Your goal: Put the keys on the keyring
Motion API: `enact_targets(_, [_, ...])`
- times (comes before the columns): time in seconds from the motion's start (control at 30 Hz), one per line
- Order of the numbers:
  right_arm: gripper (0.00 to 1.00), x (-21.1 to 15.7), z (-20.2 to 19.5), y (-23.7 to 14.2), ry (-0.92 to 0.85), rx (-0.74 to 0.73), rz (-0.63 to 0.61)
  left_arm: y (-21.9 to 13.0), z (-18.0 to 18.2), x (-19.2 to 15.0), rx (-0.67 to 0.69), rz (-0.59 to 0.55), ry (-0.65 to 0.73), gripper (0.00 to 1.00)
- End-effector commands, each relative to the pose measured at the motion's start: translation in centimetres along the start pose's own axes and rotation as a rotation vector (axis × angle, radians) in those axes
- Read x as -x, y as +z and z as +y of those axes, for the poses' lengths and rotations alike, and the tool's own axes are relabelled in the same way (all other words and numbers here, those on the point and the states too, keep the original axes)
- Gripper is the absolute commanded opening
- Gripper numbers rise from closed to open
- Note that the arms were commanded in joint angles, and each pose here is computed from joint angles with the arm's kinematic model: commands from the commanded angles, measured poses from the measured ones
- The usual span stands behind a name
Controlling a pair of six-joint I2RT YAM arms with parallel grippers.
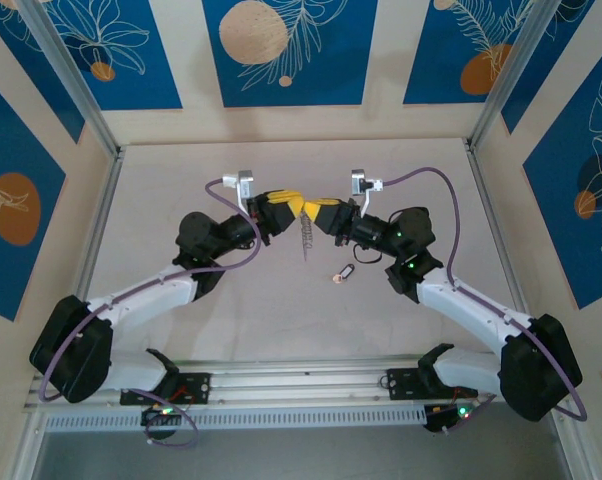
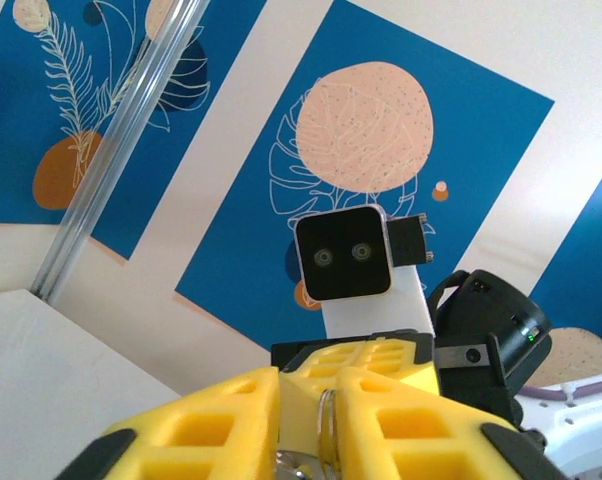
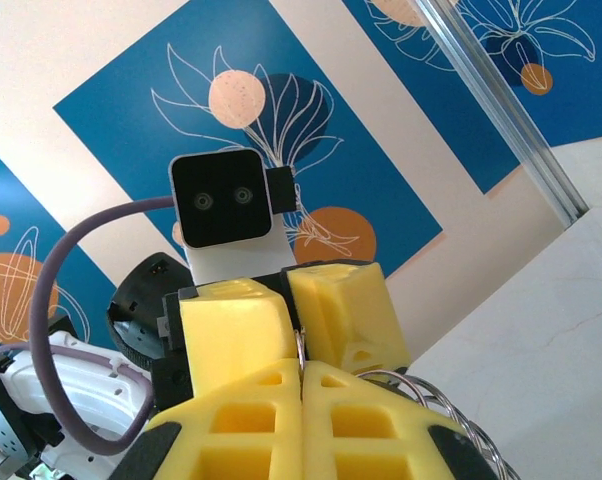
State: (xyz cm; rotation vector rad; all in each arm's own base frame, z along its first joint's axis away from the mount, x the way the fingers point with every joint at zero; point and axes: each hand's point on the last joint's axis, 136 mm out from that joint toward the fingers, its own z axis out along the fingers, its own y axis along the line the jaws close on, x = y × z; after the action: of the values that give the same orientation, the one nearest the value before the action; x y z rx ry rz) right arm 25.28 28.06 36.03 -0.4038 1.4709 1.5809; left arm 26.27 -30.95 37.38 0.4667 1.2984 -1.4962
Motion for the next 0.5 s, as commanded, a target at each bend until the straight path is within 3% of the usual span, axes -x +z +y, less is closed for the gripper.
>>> enact_targets(0.0, [0.00,1.7,1.4,0.4,-0.037,0.033,-0.047,0.7,-2.2,1.1,-0.081,-0.020,0.033,0.15])
enact_targets(0.1, [0.00,1.7,1.3,0.5,-0.036,0.031,-0.043,0.9,-2.4,0.8,-0.090,-0.006,0.028,0.00])
enact_targets(0.2, [0.01,1.5,1.0,0.6,-0.039,0.017,-0.018,0.9,-2.2,0.5,-0.085,0.007,0.030,0.00])
enact_targets(0.33, [0.45,1.6,0.0,-0.8,-0.045,-0.023,0.022,0.7,-2.2,0.3,-0.066,0.035,0.061,0.00])
enact_targets(0.4, [0.54,1.7,-0.7,-2.3,-0.053,-0.060,0.028,0.7,-2.3,0.0,-0.049,0.075,0.096,0.00])
enact_targets(0.47, [0.56,1.9,-1.1,-3.6,-0.061,-0.090,0.030,0.6,-2.3,-0.3,-0.037,0.111,0.123,0.00])
